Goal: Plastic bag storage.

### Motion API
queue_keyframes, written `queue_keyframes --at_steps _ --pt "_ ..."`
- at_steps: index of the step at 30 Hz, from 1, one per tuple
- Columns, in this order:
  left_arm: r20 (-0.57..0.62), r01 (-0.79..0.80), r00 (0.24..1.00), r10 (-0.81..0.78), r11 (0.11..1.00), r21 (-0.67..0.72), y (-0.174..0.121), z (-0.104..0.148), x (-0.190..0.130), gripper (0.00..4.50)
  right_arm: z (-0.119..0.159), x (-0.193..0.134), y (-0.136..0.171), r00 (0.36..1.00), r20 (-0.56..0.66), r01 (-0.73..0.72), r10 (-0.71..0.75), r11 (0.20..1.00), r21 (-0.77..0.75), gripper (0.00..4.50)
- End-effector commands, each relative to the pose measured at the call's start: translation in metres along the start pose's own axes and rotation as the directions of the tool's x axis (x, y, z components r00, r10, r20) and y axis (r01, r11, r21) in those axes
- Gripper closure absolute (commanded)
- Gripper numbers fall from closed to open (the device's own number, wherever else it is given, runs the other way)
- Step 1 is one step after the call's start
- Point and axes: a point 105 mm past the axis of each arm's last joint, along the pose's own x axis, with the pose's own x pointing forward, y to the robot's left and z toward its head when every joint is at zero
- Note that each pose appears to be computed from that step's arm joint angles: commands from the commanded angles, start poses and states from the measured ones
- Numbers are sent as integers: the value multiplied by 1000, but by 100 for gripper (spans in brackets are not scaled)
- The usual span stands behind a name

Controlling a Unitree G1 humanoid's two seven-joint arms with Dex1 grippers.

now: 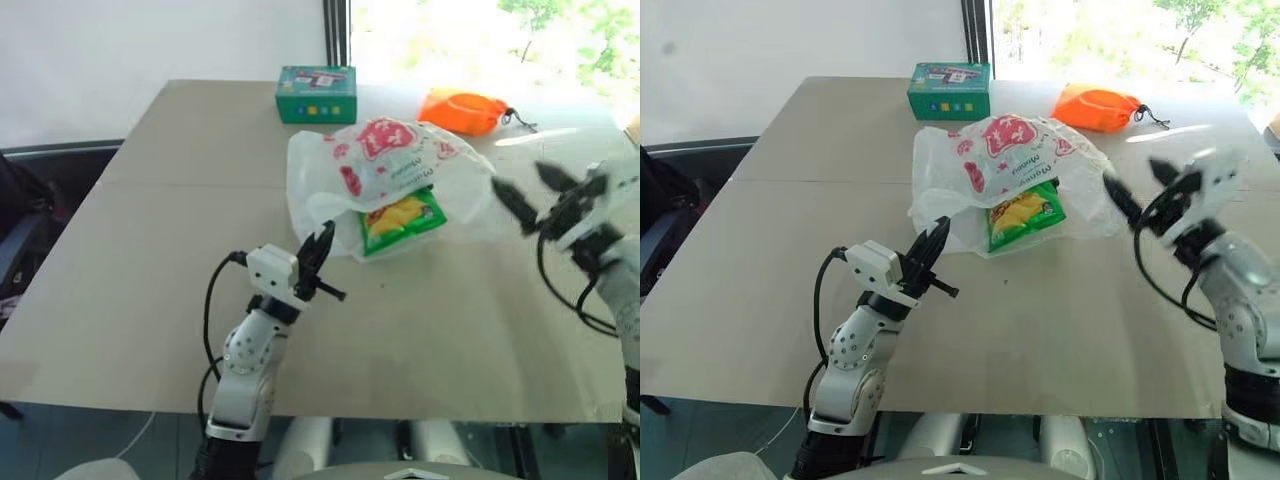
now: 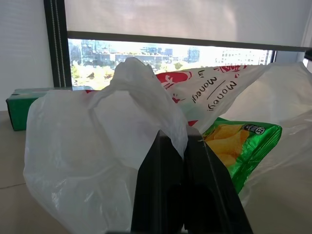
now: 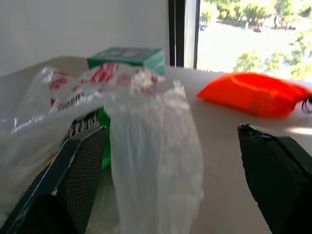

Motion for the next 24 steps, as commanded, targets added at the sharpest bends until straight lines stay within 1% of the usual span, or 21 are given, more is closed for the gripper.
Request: queue_keyframes --at_steps 1,3,4,6,7,11,12,13,14,16,18,20,21,22,24 --pt "41 7 999 -8 1000 13 -1 9 0 450 3 0 9 1000 -5 -23 23 1000 -16 18" --pt "41 7 999 -7 1000 13 -2 9 0 450 -3 1 5 999 -34 9 -9 1000 -7 18" --pt "40 7 999 -8 1000 13 -2 9 0 450 -9 1 -2 997 -60 53 -53 999 -6 18" --pt "39 7 999 -7 1000 13 -1 9 0 450 -15 0 -14 990 -79 118 -118 993 4 69" --pt "38 6 999 -7 1000 14 -1 8 -1 450 -17 0 -18 987 -87 138 -137 990 1 84" --pt "37 4 999 -5 1000 18 1 8 0 450 -12 1 -19 989 -65 137 -134 990 38 279" --pt "38 4 999 -5 1000 19 1 8 0 450 -12 1 -19 990 -69 129 -125 991 46 343" --pt "38 3 999 -4 1000 21 2 8 0 450 -13 1 -17 991 -73 117 -114 992 51 376" --pt "39 -1 999 0 1000 23 4 8 1 450 -12 1 -15 993 -69 103 -98 992 73 439" --pt "45 -23 999 23 1000 17 9 10 3 450 -7 2 -11 996 -46 76 -71 990 122 439" --pt "66 -54 996 53 998 11 21 16 11 450 17 7 -11 997 42 53 -62 983 175 439" --pt "90 -96 992 90 993 63 42 27 30 450 54 14 -20 980 177 52 -95 972 230 439" --pt "118 -166 980 158 984 61 62 37 44 450 76 18 -28 959 252 63 -129 965 256 439" --pt "155 -240 961 230 969 49 84 51 60 450 99 22 -34 934 323 58 -152 958 282 439" --pt "232 -287 930 283 958 -17 111 82 86 450 134 28 -37 892 424 26 -156 955 296 439"
